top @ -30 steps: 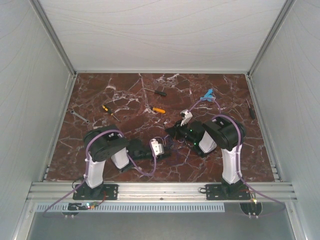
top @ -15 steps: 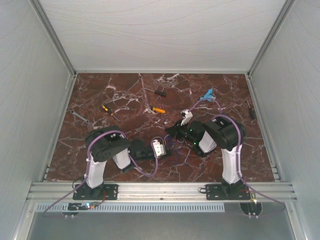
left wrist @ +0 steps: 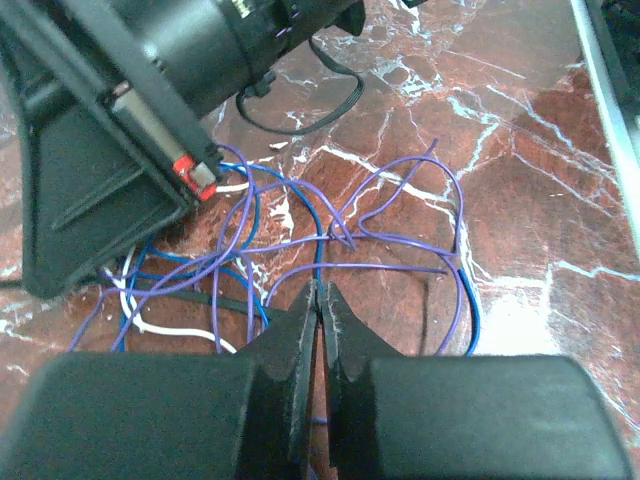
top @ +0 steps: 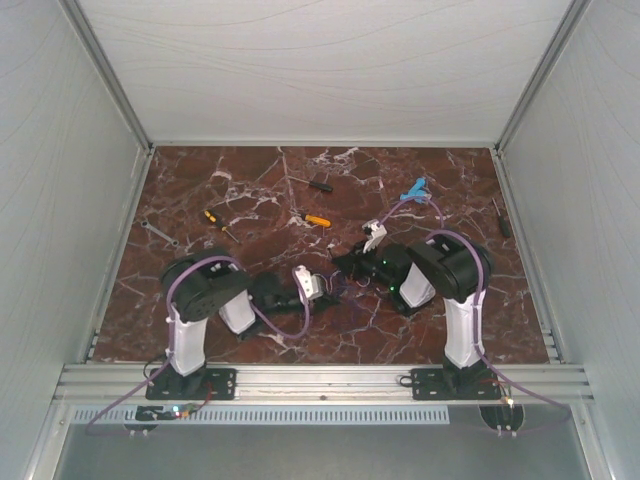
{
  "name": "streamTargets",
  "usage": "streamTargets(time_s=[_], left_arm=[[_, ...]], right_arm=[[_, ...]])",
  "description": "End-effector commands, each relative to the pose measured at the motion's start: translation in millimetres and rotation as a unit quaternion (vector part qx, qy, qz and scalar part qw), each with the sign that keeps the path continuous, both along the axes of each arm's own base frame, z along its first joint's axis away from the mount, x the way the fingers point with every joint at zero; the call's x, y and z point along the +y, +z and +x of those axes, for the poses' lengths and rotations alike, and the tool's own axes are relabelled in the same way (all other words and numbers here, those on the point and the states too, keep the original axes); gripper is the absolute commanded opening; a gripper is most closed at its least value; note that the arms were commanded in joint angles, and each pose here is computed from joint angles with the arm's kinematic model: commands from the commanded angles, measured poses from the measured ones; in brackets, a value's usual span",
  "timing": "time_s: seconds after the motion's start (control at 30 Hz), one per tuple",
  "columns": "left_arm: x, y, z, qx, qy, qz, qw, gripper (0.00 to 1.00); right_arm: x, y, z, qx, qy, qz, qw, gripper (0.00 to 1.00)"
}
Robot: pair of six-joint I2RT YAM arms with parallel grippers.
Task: Zip-tie the wires
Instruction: Tie the cable at the center of the board.
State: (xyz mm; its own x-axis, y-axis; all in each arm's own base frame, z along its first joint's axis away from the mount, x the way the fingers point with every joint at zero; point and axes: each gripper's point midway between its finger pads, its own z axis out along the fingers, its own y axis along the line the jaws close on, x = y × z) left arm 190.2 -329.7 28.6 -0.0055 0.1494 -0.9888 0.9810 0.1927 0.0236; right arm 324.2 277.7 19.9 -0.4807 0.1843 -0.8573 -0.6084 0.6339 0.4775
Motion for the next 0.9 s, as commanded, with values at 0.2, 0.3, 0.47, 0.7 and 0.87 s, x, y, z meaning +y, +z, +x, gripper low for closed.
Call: streamTargets(time_s=[0.2, 0.3, 0.47, 0.7, 0.87], left_arm=[[5, 63, -2, 0.041, -0.023, -0.120, 0.992, 0.00], [9, 63, -4, 0.085, -0.036, -0.125, 0.988, 0.00], [14, 60, 2, 0.131, -0.019, -0.120, 0.984, 0.00], [9, 46, 17, 0.201, 0.016, -0.055, 0.978, 0.00], [4, 38, 11, 0.252, -0.021, 0.003, 0.967, 0.00]], right_arm=[[7, 52, -14, -0.133, 0.053, 0.013, 0.990, 0.00], [11, 58, -20, -0.153, 0.068, 0.017, 0.986, 0.00], [11, 59, -21, -0.162, 0.069, 0.015, 0.984, 0.00], [11, 61, -20, -0.179, 0.069, 0.009, 0.981, 0.00], [7, 68, -19, -0.203, 0.068, 0.002, 0.977, 0.00]])
